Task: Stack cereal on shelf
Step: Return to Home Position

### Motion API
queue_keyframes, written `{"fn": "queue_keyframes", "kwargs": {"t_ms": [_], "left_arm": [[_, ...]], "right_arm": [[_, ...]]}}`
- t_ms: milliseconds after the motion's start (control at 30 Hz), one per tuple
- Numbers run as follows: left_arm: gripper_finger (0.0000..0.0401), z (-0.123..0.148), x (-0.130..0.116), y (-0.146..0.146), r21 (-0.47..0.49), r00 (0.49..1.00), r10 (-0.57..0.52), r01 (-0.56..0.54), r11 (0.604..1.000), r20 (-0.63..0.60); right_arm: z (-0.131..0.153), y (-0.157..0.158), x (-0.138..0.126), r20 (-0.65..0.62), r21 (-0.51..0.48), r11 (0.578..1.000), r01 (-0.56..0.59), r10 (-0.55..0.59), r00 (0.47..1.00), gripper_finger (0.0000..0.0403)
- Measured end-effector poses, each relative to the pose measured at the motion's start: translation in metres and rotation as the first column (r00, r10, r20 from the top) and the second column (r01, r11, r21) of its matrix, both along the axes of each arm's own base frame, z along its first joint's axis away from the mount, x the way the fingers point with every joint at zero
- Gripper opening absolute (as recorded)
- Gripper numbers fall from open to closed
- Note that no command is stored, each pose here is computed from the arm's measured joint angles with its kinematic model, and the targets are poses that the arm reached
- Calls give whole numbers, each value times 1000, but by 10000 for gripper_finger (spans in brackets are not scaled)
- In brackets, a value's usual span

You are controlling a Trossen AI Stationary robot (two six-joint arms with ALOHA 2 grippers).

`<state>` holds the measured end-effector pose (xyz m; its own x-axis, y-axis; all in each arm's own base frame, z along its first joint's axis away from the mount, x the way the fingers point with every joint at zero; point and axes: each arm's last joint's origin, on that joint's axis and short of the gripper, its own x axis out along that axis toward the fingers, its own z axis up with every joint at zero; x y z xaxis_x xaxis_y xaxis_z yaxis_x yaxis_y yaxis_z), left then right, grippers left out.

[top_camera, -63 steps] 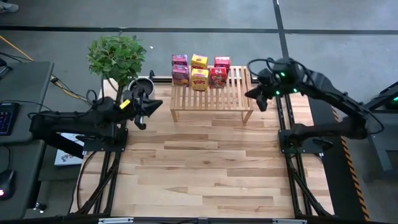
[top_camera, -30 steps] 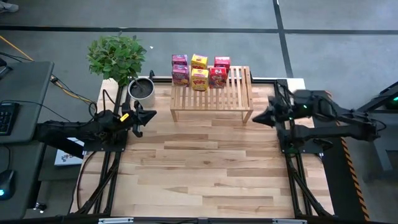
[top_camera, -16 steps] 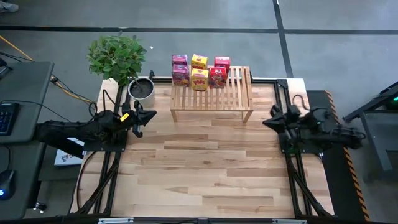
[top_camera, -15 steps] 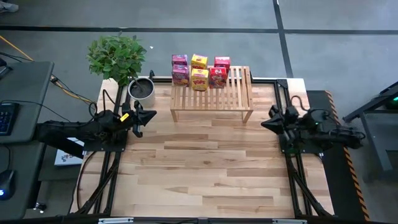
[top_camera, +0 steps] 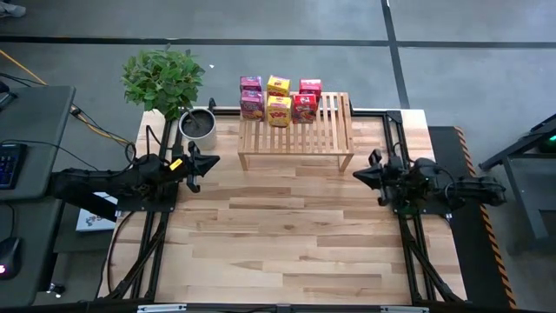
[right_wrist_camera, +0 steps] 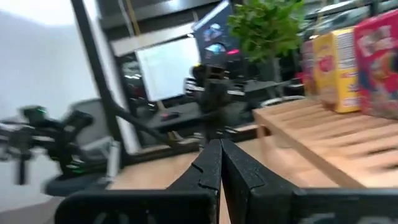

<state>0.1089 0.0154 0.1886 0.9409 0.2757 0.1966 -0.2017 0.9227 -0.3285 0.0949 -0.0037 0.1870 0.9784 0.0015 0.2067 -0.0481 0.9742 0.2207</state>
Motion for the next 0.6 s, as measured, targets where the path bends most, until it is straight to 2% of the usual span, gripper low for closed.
{"fn": "queue_keyframes", "kwargs": {"t_ms": [133,300,600], "left_arm": [[3,-1,0,0,-1,1000,0,0,1000,-8],[3,-1,0,0,-1,1000,0,0,1000,-16],[3,-2,0,0,-2,1000,0,0,1000,-18]], "right_arm": [[-6,-2,1,-61,-26,997,66,-67,996,0],[-19,-2,2,-194,-27,997,66,-70,978,0],[-19,-2,2,-205,-27,998,54,-58,977,0]]}}
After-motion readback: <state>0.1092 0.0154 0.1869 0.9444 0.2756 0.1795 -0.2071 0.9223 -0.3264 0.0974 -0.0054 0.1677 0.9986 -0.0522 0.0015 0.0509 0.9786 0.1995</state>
